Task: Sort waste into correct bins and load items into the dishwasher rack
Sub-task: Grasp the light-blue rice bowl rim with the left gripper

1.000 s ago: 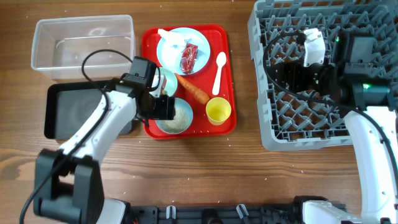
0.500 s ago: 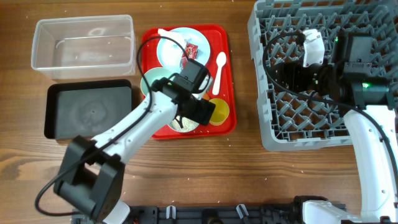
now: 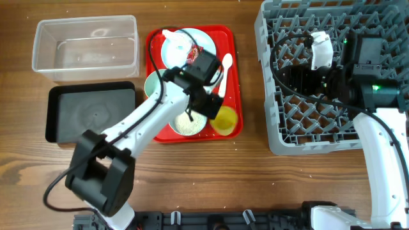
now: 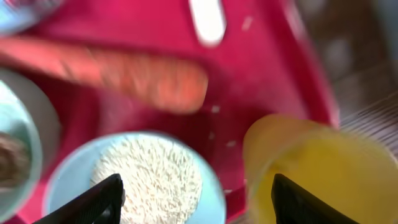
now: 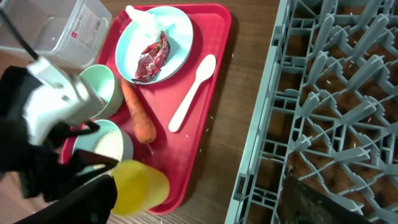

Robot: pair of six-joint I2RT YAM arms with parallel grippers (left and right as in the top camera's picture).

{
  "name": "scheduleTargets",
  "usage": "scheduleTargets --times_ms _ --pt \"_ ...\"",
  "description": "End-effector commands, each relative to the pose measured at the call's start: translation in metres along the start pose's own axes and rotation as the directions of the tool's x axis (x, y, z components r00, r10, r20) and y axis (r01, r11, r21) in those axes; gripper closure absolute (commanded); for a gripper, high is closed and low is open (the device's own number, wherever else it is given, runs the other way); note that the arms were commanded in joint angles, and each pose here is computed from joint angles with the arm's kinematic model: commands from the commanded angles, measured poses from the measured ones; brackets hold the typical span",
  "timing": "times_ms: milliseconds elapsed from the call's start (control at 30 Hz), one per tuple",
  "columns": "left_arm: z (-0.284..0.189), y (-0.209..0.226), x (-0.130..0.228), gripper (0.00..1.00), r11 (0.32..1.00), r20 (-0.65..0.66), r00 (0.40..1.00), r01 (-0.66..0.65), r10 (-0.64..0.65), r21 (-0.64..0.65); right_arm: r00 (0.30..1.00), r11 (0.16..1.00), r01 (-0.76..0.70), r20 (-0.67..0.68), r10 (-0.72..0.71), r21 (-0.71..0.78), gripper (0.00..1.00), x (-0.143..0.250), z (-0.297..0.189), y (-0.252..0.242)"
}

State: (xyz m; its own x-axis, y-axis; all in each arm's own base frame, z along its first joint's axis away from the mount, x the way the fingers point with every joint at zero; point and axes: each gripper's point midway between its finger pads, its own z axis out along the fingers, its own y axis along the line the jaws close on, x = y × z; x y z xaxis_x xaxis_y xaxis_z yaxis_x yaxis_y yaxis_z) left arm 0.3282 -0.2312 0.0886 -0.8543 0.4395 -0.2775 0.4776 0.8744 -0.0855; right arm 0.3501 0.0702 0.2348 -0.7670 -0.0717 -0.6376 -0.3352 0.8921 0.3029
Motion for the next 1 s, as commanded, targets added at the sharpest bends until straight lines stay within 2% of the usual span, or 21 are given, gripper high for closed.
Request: scheduleTargets --times_ms 0,67,167,333,467,667,733,833,967 --pt "-0.024 -0.008 -0.012 0.24 1.000 0.058 0.998 -0.017 0.016 0.025 1.000 1.000 0.004 0.005 -0.004 0.015 0.12 -0.004 -0.002 -0.002" --pt "-0.024 -0.008 -0.010 0.30 0.999 0.047 0.999 0.016 -0.018 0.031 1.000 1.000 0.004 0.005 -0.004 0.015 0.12 -0.004 -0.002 -0.002" --pt "-0.024 0.004 -0.011 0.52 0.986 0.045 0.985 0.167 -0.168 0.028 1.000 1.000 0.002 0.002 -0.002 0.015 0.12 -0.003 -0.002 -0.002" --pt "0.019 0.009 0.008 0.65 0.969 -0.083 0.965 0.247 -0.248 -0.020 1.000 1.000 0.001 0.000 -0.001 0.014 0.12 -0.003 -0.002 -0.002" --pt "0.054 0.013 0.032 0.65 0.965 -0.205 0.943 0.253 -0.261 -0.063 1.000 1.000 -0.002 -0.007 0.002 0.014 0.11 -0.001 -0.002 -0.002" --pt "0.070 0.014 0.038 0.67 0.965 -0.236 0.936 0.252 -0.263 -0.074 1.000 1.000 -0.003 -0.007 0.003 0.014 0.12 -0.001 -0.002 -0.002" --pt "0.058 0.014 0.030 0.67 0.965 -0.214 0.941 0.254 -0.263 -0.067 1.000 1.000 -0.001 -0.004 0.001 0.014 0.09 -0.002 -0.001 -0.002" --pt "0.021 0.008 0.010 0.60 0.968 -0.139 0.958 0.250 -0.252 -0.038 1.000 1.000 -0.009 -0.016 0.009 0.013 0.09 0.000 0.002 -0.004" --pt "0.014 -0.004 0.022 0.54 0.983 -0.180 0.966 0.183 -0.183 -0.019 0.999 1.000 -0.019 -0.033 0.019 0.011 0.09 0.003 0.008 -0.006"
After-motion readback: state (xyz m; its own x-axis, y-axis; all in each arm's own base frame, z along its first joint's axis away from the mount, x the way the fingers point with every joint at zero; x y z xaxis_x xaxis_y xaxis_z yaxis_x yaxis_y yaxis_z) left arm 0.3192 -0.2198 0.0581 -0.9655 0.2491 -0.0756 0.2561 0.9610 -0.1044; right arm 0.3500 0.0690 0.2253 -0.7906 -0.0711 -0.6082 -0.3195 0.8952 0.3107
